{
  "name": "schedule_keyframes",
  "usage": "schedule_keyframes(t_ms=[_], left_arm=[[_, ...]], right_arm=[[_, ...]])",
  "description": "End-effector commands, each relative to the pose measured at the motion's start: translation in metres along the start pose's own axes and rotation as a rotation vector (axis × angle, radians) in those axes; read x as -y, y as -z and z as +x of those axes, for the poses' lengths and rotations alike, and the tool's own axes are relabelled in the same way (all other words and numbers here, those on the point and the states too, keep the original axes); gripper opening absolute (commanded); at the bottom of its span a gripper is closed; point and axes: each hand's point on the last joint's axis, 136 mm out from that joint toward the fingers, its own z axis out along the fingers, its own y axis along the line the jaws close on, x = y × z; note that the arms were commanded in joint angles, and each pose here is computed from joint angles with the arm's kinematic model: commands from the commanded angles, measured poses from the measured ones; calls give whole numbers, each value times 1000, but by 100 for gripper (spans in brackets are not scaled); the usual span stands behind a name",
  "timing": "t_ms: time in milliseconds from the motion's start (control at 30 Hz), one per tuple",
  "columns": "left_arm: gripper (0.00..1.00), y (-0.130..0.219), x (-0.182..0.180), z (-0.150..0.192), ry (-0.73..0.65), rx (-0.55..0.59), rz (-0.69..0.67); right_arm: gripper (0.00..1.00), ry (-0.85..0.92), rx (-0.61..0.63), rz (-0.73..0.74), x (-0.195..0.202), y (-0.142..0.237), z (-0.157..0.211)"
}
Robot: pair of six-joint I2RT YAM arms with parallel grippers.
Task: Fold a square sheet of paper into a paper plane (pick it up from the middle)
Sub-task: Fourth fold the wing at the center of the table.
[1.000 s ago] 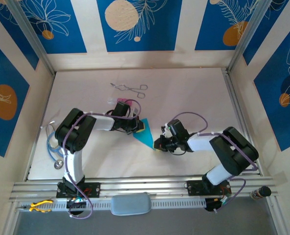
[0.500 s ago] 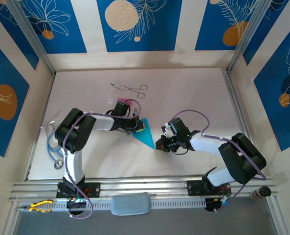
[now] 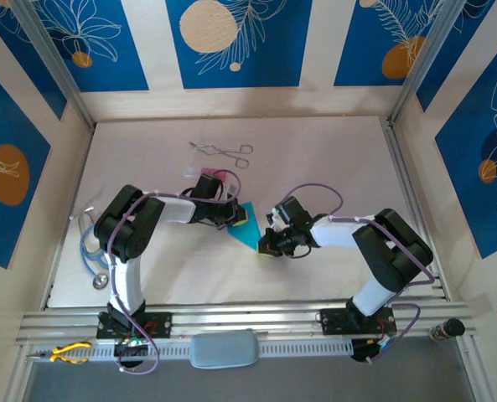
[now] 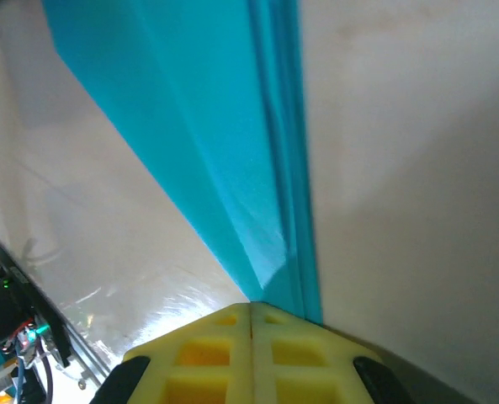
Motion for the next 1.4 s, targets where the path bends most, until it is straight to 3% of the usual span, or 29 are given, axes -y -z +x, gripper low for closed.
schedule_keyframes(t_ms=[0, 167, 333, 533, 800, 1100, 1367], left_arm=[[4, 0, -23, 0, 41, 9, -69], [4, 1, -23, -1, 42, 9, -70], [4, 2, -19, -1, 48, 17, -58], [4, 1, -19, 0, 52, 18, -58], [4, 1, -18, 0, 51, 17, -56], [6, 11, 11, -7, 7, 30, 10], [4, 16, 38, 8, -48, 7, 20]], right_arm=[[1, -32, -33, 55, 22, 4, 22], [1, -36, 10, 37, 21, 19, 22], [1, -9, 79, -50, -6, 39, -2], [2, -11, 67, -111, -34, 30, -33], [3, -91, 54, -64, -22, 3, -54], [1, -192, -17, 64, 28, -14, -25], [0, -188, -22, 79, 31, -15, -24]])
